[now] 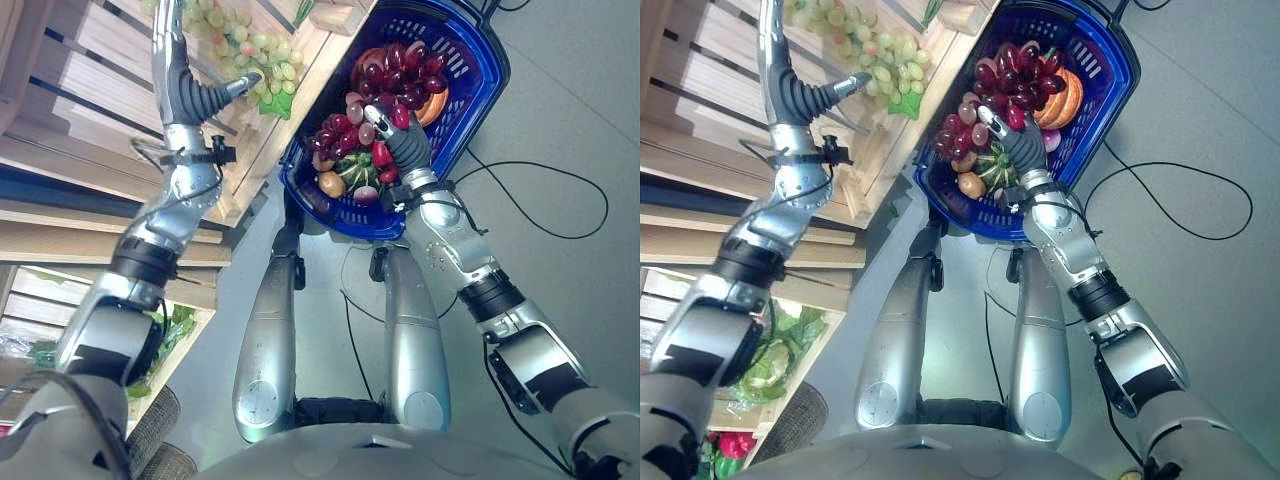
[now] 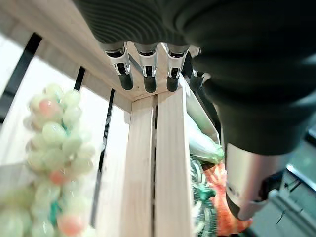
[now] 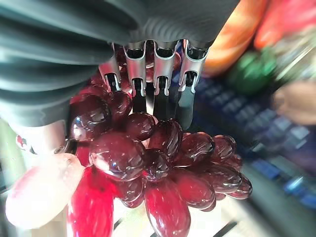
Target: Pick up fruits and vegetables into the basket
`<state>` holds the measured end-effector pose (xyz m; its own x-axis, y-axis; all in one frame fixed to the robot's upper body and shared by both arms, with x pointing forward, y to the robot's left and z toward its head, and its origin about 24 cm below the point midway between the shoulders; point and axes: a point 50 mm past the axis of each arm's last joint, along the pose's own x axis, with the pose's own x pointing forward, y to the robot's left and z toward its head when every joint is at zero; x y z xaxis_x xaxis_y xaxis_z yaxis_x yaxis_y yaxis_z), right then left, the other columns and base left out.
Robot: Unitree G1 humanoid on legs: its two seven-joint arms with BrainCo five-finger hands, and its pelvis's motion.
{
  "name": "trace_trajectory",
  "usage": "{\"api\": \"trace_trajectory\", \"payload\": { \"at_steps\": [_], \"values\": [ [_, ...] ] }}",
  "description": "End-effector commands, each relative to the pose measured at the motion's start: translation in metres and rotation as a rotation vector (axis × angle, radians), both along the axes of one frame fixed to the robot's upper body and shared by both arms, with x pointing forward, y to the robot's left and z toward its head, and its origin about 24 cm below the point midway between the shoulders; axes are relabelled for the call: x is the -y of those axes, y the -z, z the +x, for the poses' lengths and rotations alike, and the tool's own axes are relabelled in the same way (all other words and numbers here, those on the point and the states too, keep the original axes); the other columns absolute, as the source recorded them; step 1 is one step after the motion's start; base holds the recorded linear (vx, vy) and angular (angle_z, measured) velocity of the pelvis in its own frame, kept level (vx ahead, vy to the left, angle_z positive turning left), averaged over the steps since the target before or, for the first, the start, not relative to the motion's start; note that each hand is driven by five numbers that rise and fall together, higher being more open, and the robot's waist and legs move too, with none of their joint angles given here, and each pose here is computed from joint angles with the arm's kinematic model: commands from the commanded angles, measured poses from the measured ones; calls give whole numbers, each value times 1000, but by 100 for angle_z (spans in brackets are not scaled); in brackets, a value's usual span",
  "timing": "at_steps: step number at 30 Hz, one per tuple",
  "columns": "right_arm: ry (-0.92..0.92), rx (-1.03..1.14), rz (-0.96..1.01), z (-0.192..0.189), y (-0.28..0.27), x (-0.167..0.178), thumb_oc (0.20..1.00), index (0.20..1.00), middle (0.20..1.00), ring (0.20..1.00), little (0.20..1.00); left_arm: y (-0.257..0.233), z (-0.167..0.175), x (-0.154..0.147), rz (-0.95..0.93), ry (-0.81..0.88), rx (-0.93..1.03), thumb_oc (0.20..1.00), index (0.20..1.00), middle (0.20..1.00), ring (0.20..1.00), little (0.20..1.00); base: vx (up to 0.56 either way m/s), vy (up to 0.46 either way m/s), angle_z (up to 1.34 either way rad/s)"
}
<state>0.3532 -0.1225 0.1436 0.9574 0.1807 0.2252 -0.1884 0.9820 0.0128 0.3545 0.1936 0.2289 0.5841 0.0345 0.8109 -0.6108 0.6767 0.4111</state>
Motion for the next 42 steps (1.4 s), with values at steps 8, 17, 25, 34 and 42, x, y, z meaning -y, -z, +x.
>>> {"api": "trace_trajectory", "payload": {
  "at_steps": [8,17,25,34,42],
  "values": [
    [131,-105,-212,31,-11,36,200,200,200,200,200,-32,19,-18,297,-252,31,1000,1000,1000,1000,1000,-1,53,-5],
    [205,-170,-316,52,-23,48,1000,1000,1000,1000,1000,-51,32,-10,482,-294,7,1000,1000,1000,1000,1000,0,8,0],
    [224,-220,-381,55,-21,49,1000,1000,1000,1000,1000,-48,40,-8,640,-322,-89,1000,1000,1000,1000,1000,3,17,0],
    [268,-313,-448,59,-9,63,1000,1000,1000,1000,1000,-32,51,-5,865,-355,-243,1000,1000,1000,1000,1000,-1,6,-2],
    [303,-256,-410,62,-20,60,1000,1000,1000,1000,1000,-23,55,-3,972,-369,-313,1000,1000,1000,1000,1000,-1,2,-1]
  ]
}}
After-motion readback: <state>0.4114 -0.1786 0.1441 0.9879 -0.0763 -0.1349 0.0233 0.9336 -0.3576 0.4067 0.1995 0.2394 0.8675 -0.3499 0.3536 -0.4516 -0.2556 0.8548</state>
